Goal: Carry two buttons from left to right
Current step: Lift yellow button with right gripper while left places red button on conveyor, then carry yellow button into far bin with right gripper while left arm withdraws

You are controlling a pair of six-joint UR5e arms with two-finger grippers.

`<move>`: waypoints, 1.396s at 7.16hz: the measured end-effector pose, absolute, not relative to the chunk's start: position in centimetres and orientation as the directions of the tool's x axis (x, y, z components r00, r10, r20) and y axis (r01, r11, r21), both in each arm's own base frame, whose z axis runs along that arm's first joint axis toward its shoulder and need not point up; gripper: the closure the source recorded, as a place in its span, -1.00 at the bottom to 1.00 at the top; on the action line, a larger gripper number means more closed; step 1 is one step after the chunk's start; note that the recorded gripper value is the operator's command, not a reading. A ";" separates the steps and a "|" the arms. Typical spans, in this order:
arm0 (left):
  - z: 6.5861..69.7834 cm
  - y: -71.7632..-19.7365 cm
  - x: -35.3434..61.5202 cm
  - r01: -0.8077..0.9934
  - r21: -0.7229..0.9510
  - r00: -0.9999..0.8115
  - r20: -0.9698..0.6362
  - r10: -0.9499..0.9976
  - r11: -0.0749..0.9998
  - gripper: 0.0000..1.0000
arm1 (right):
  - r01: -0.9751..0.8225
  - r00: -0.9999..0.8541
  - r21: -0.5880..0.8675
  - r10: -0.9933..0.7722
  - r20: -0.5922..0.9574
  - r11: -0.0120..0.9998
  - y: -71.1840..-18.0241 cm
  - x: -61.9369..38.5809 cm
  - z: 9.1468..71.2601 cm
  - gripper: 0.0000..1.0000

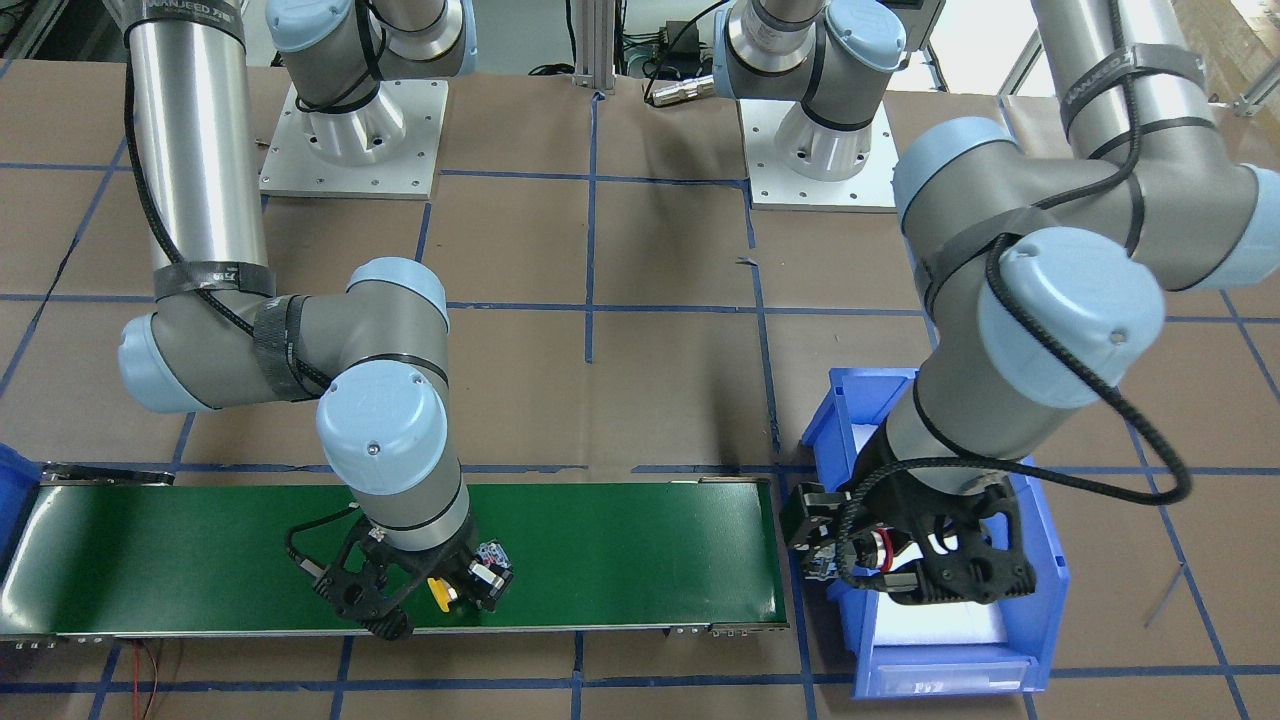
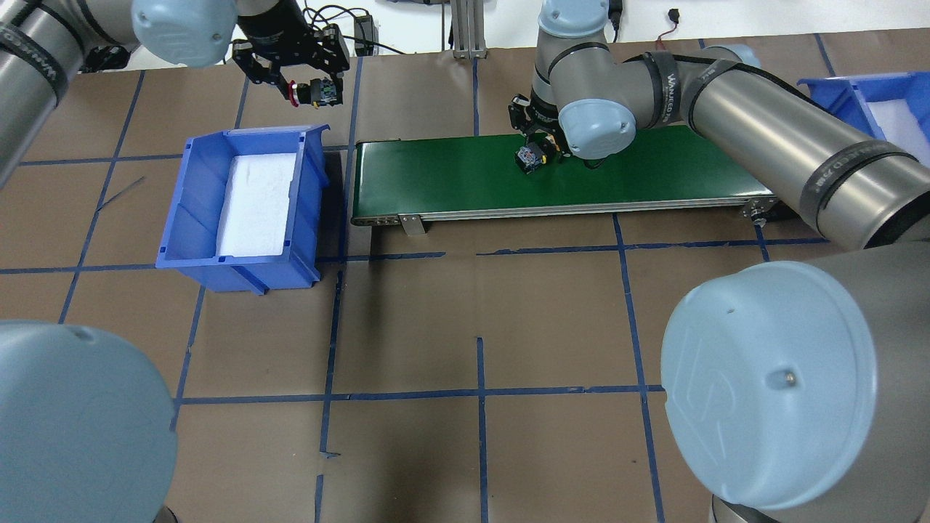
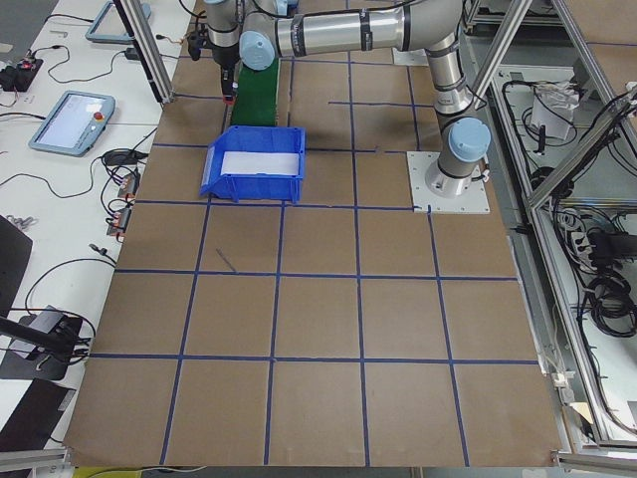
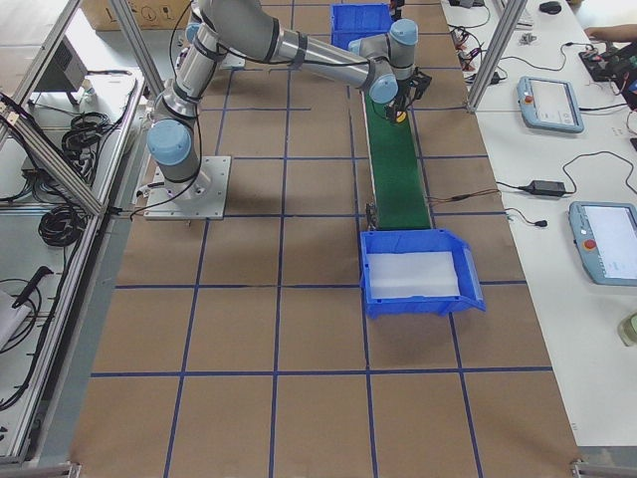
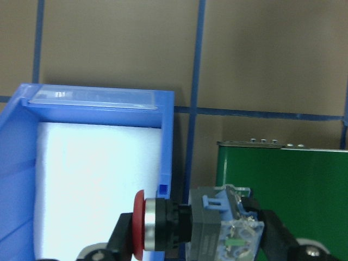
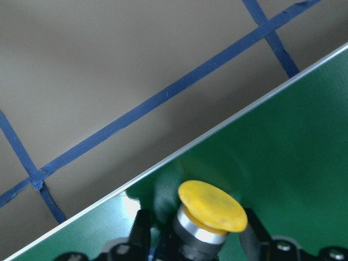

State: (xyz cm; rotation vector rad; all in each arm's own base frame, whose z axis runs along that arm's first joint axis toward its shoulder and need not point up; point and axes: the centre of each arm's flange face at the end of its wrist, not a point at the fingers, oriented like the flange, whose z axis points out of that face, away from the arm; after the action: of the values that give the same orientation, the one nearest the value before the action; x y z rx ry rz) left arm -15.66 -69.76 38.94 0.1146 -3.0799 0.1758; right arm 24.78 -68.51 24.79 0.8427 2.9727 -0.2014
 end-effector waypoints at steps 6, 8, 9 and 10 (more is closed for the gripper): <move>30.8 -71.2 -22.3 -0.116 -0.090 -0.992 0.060 -0.111 0.989 -1.00 | 0.174 -0.975 -0.164 0.193 0.110 0.971 -69.0 19.7 26.9 0.93; 31.0 -70.8 -22.4 -0.146 -0.080 -0.988 0.059 -0.142 0.986 -1.00 | 0.022 -0.985 -0.134 0.045 0.166 0.991 -69.8 12.3 29.5 0.94; 31.4 -70.6 -22.2 -0.154 -0.076 -0.987 0.059 -0.150 0.985 -1.00 | -0.021 -0.985 -0.109 -0.002 0.171 0.994 -69.8 7.8 31.1 0.94; 31.8 -70.6 -21.8 -0.160 -0.072 -0.986 0.058 -0.156 0.985 -1.00 | -0.040 -0.987 -0.092 -0.025 0.159 0.995 -69.6 2.6 32.8 0.94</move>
State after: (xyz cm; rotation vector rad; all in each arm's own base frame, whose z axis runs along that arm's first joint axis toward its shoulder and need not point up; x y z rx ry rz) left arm -21.80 -70.65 31.77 0.2449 -3.0777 0.1184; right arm 2.64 -69.55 32.76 -0.0539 3.2953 -0.1569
